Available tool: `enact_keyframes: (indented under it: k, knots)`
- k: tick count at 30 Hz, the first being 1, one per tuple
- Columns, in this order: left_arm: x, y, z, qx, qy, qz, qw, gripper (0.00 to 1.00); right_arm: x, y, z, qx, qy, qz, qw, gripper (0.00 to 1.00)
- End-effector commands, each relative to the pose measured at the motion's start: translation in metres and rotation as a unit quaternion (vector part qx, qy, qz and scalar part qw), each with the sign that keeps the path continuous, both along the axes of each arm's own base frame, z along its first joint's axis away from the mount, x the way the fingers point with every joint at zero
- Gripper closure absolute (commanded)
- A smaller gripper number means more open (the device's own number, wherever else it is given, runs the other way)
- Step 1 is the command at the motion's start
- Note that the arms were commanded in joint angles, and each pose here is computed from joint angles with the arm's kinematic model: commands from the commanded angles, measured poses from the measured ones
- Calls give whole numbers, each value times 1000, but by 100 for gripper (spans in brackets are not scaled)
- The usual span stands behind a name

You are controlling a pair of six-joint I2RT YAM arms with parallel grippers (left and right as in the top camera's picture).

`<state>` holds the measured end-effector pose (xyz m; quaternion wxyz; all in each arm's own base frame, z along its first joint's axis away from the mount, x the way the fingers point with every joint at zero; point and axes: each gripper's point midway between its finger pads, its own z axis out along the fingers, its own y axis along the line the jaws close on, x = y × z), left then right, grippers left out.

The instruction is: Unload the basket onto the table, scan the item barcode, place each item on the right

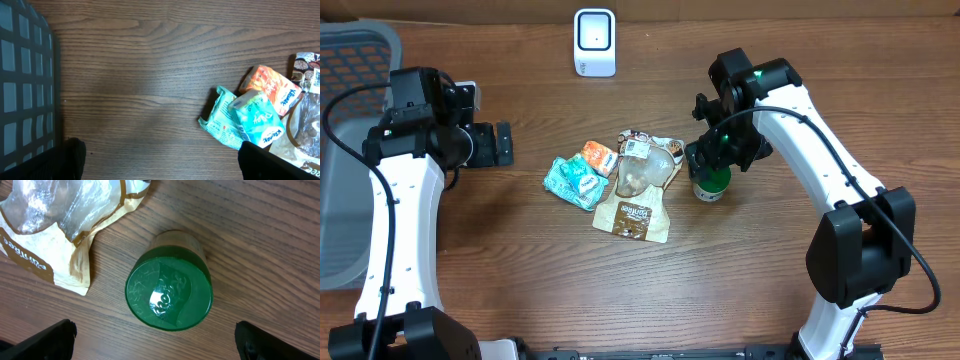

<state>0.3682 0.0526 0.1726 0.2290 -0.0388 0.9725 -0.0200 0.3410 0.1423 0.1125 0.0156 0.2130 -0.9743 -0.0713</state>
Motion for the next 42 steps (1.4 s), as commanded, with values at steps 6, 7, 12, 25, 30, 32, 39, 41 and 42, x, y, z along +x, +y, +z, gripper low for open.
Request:
enact_keyframes:
  k: [6, 7, 12, 25, 30, 32, 39, 41, 42]
  knots:
    - [2, -3, 3, 0, -6, -15, 1000, 1, 5, -3, -4, -8, -8, -25, 1000, 1]
    - [2, -3, 3, 0, -6, -15, 1000, 1, 5, -3, -4, -8, -8, -25, 1000, 1]
    - [2, -3, 3, 0, -6, -15, 1000, 1, 6, -2, -4, -8, -11, -23, 1000, 2]
    - [2, -3, 3, 0, -6, -15, 1000, 0, 16, -11, -41, -31, -42, -19, 998, 2]
    - [2, -3, 3, 0, -6, -15, 1000, 1, 14, -12, -49, -33, -40, -5, 999, 2]
    - [2, -3, 3, 0, -6, -15, 1000, 1, 13, -13, -51, -35, -40, -6, 999, 3]
    - [2, -3, 3, 0, -6, -15, 1000, 0, 16, -13, -52, -34, -47, -6, 998, 8]
    - [2, -3, 3, 0, -6, -15, 1000, 1, 15, -13, -55, -35, -45, -6, 998, 9]
    - [2, -3, 3, 0, -6, -15, 1000, 0, 13, -14, -58, -35, -44, -6, 998, 9]
